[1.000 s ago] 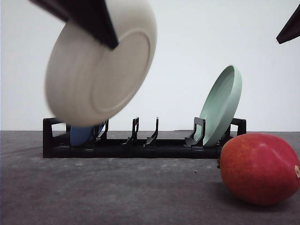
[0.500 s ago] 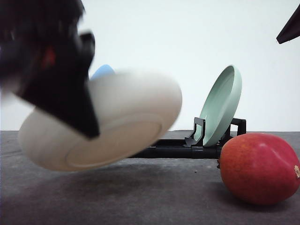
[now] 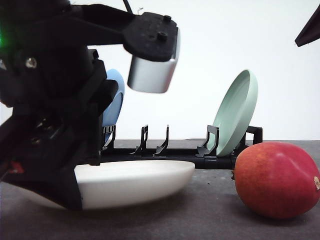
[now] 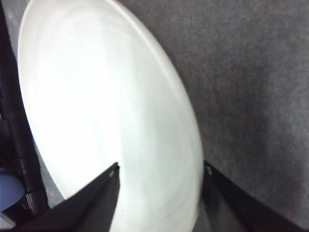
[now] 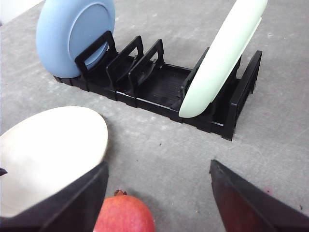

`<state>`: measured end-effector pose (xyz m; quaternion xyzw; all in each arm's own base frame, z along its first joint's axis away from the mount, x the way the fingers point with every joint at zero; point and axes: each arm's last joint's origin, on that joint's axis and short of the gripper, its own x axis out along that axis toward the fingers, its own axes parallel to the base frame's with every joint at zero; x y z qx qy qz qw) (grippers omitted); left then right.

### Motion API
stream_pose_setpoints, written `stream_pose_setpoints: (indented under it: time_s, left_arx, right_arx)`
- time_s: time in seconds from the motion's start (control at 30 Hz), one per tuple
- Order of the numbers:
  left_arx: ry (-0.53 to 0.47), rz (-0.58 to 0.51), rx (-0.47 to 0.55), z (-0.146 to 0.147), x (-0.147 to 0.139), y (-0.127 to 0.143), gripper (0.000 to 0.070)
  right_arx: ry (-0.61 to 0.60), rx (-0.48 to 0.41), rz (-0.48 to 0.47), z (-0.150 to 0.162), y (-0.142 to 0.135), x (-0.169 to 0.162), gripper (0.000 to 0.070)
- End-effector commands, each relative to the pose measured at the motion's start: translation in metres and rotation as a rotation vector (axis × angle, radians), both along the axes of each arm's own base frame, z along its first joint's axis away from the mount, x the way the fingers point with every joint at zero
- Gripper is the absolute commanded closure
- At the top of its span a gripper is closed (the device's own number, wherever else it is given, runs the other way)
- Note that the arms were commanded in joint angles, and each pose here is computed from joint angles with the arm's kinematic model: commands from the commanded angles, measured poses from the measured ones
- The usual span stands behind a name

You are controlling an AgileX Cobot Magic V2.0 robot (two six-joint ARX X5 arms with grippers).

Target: Place pomegranate in white plate

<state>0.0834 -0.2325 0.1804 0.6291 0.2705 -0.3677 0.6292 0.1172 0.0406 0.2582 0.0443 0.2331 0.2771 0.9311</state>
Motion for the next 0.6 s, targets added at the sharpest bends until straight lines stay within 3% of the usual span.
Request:
stream_pose_setpoints:
  time_s: [0.0,0.07,0.23,0.43,0.57]
  left_arx:
    - [0.001,-0.003,-0.02,0.002,-0.002,-0.006,0.0303]
    - [0.034,0.009,-0.039,0.005,-0.003,-0.007,0.0252]
    - [0.214,0.091,-0.146,0.025,0.003,-0.007,0.0252]
    - [0.513,0.282,-0.44,0.058,0.027,0.018,0.0255]
    - [0.561,0.415,-0.627,0.08,0.052,0.051,0.0262]
  right_arx:
    - [-0.024,0.003,0.007,0.006,0.001,0.0,0.0277]
    - [-0.024,0.003,0.007,0.006,0.001,0.0,0.0277]
    - [-0.024,0.003,0.007,0.006,0.001,0.0,0.0277]
    - [-0.024,0.003,0.007,0.006,0.001,0.0,0.0277]
    - [-0.023,0.003,0.007,0.006,0.001,0.0,0.0277]
